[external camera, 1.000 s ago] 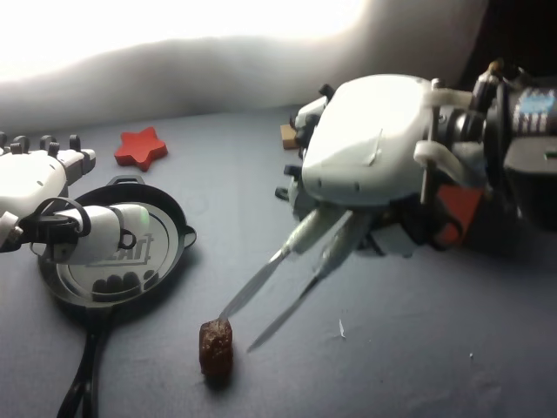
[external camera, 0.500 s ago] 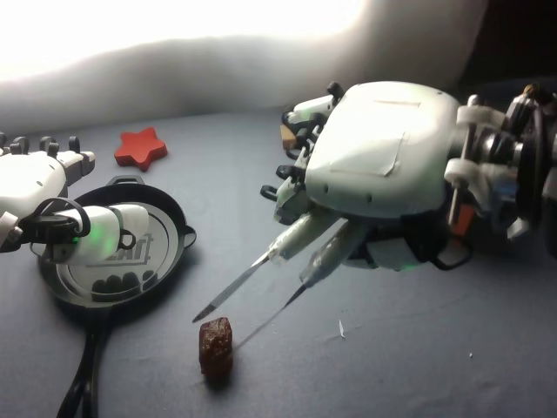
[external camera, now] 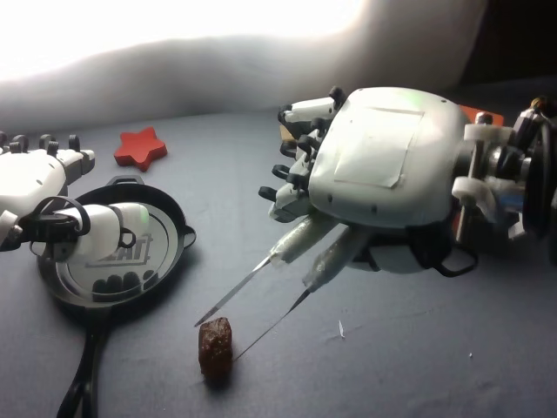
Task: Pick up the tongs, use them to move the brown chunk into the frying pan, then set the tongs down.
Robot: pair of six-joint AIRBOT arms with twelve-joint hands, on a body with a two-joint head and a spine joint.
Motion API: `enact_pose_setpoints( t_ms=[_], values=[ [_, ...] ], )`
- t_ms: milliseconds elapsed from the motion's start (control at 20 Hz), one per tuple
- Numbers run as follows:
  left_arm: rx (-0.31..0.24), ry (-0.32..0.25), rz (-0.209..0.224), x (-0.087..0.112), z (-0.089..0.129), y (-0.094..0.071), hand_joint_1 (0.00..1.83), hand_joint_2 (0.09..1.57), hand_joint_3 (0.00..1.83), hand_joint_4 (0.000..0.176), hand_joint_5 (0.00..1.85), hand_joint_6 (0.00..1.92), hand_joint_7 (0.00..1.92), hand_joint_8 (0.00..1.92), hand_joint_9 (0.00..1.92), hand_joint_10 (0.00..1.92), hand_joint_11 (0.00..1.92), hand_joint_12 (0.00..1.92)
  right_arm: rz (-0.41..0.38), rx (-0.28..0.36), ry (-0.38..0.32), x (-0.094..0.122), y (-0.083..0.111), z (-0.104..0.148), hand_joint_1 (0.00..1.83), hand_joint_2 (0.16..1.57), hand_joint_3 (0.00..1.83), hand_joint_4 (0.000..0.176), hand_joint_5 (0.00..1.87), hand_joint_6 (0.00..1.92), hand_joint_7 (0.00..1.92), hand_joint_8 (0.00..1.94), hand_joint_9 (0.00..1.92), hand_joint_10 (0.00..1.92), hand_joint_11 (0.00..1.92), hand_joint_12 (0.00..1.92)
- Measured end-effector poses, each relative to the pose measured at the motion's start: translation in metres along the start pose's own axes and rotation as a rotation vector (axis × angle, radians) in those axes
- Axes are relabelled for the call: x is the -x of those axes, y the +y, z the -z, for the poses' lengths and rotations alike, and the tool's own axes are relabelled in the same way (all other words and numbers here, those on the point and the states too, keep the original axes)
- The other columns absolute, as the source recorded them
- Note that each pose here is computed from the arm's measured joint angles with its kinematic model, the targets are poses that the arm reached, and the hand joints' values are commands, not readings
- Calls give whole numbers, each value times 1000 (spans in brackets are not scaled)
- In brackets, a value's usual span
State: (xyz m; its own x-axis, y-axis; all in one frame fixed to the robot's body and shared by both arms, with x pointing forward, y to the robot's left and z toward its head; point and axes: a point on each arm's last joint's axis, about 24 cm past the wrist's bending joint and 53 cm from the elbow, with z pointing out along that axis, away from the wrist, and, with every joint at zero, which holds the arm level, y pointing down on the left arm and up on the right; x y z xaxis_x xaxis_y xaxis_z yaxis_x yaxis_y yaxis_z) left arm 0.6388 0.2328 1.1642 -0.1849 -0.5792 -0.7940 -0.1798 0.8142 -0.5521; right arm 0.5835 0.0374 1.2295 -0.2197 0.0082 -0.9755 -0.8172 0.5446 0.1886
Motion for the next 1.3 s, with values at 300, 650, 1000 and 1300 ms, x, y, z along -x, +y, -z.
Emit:
enact_pose_setpoints(
  t_ms=[300, 650, 1000, 1300],
  values=[
    [1, -2, 11, 1, 0, -1, 0, 1273, 4, 24, 153, 5, 154, 2, 135, 1, 0, 254, -31, -29, 120, -25, 0, 13, 997, 1129, 0, 0, 784, 9, 822, 0, 653, 409, 197, 1496],
    [8, -4, -1, 1, 0, 3, 0, 1269, 0, 28, 147, 1, 156, 4, 138, 5, 0, 262, -136, -53, 152, -14, 0, 16, 1016, 1135, 0, 0, 786, 6, 827, 1, 632, 457, 190, 1493],
    [27, -14, -11, 5, -5, 12, 0, 1272, 2, 24, 152, 8, 148, 1, 119, 3, 0, 218, -190, -355, 253, -37, -58, 17, 1030, 1128, 0, 0, 799, 10, 844, 6, 643, 479, 223, 1482],
    [49, -29, -29, 11, -11, 24, 0, 1272, 1, 21, 143, 3, 151, 1, 122, 3, 0, 242, -406, -459, 181, -35, -69, 14, 1034, 1117, 0, 0, 803, 10, 846, 5, 629, 503, 214, 1500]
  ],
)
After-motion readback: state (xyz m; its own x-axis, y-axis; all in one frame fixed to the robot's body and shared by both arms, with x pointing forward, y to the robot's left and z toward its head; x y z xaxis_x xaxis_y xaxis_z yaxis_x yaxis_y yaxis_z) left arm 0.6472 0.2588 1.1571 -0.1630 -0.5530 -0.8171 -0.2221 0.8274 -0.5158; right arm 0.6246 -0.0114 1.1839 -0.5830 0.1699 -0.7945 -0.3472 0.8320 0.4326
